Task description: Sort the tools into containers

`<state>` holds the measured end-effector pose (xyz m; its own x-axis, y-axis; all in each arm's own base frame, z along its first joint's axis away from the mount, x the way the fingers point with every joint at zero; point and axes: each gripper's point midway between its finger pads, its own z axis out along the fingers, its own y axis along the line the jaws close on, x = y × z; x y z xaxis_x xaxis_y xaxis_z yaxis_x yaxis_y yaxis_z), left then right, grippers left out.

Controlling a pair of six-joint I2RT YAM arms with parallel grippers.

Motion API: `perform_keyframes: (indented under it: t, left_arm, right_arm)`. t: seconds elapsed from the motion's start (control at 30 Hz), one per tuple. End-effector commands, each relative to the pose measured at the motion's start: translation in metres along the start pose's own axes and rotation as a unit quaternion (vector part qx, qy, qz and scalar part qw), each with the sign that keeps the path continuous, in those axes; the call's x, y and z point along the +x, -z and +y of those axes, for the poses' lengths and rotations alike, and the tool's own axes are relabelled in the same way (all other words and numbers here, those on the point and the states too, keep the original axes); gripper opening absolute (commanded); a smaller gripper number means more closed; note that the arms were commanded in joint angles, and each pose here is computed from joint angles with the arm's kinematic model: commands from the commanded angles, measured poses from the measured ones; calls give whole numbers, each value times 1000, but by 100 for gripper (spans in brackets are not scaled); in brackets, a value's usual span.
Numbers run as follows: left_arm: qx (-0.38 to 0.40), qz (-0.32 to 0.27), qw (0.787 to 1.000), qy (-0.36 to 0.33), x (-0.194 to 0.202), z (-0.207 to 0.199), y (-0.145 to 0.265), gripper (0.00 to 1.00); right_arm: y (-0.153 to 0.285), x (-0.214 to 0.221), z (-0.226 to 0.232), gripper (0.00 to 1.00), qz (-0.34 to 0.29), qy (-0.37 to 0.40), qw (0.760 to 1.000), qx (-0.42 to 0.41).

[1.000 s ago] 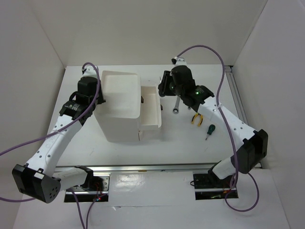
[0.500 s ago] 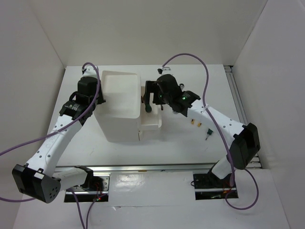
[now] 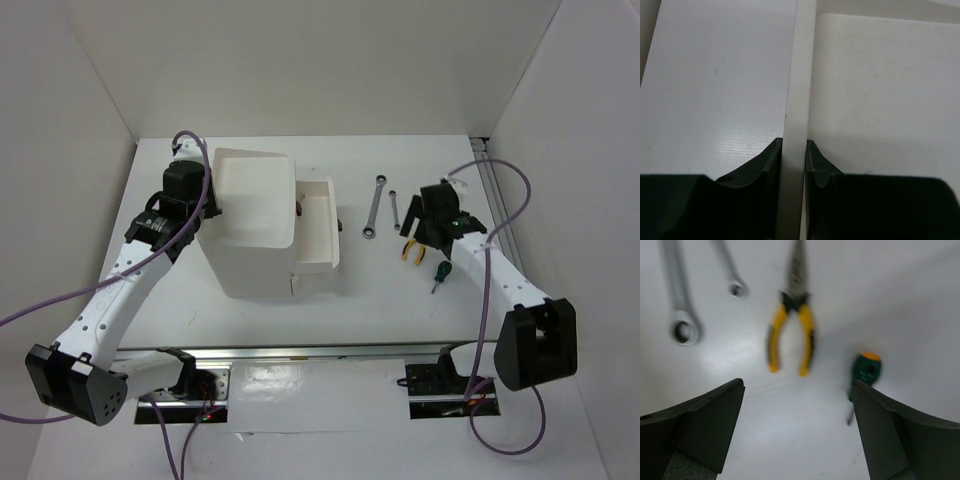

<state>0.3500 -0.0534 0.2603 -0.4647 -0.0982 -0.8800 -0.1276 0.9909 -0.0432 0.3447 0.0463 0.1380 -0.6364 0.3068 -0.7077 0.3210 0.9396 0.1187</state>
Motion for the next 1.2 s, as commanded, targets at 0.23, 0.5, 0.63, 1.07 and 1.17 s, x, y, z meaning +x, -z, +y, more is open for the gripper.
perform_keyframes:
  t: [0.23, 0.5, 0.63, 1.07, 1.17]
  left_arm:
    - [20, 78, 997, 12, 43, -11, -1, 20]
    - [26, 75, 997, 14, 41, -13, 1, 20]
    - [30, 76, 997, 14, 41, -14, 2, 20]
    - [33, 68, 997, 17, 37, -13, 6, 20]
    - [33, 68, 997, 17, 37, -13, 6, 20]
  right_arm:
    - [14, 19, -66, 93, -2, -77, 994, 74]
    - [-18, 50, -85, 90, 67, -99, 990, 79]
    - [-28, 65, -91, 89, 92, -108, 987, 80]
    - [-52, 89, -104, 74, 114, -120, 981, 100]
    - [-57, 96, -107, 65, 120, -118, 980, 109]
